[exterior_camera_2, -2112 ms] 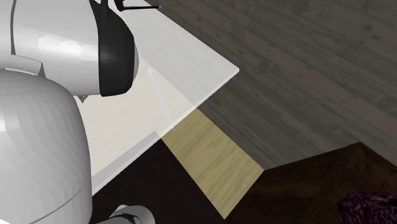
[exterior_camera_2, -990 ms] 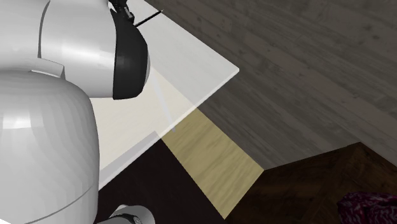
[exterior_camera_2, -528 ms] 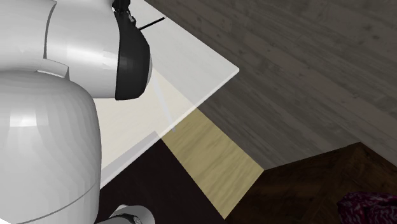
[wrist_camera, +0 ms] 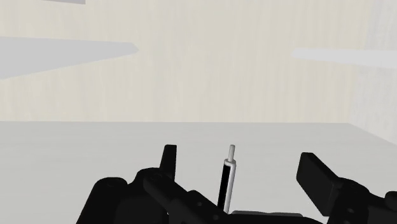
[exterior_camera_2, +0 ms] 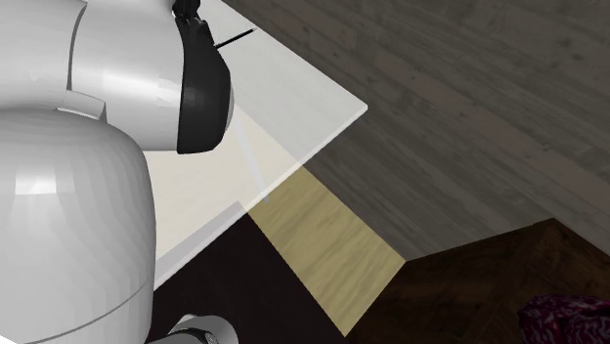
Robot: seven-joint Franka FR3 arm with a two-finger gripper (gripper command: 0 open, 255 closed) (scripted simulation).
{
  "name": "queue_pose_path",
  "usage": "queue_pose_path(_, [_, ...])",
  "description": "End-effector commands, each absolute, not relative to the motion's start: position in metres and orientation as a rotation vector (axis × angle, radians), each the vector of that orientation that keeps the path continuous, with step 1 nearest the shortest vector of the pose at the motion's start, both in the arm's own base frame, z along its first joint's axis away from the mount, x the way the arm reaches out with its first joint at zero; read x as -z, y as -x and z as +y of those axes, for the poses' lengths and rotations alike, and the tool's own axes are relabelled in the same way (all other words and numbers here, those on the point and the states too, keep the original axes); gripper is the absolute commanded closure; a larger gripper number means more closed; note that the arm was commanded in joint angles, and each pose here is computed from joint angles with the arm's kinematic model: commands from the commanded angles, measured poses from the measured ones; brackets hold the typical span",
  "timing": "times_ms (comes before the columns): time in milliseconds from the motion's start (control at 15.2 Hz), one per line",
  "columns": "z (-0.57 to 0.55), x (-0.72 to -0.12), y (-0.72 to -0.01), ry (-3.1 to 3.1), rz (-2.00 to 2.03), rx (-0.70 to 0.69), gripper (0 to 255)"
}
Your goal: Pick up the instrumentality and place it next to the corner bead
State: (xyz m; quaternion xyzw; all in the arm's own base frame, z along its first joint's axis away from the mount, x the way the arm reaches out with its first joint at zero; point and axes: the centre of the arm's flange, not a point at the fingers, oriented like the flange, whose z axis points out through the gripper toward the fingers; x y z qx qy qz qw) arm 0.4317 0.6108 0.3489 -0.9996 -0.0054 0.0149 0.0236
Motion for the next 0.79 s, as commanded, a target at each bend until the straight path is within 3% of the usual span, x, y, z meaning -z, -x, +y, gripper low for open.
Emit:
queue_pose_path(0, [0.611,-0.349,-0.432,3.094,-0.017,-0.046,0])
queue_pose_path(264, [0.609,-0.399,-0.433,3.094,-0.017,-0.046,0])
queue_pose_path(726, [0.609,-0.399,-0.433,3.094,-0.017,-0.046,0])
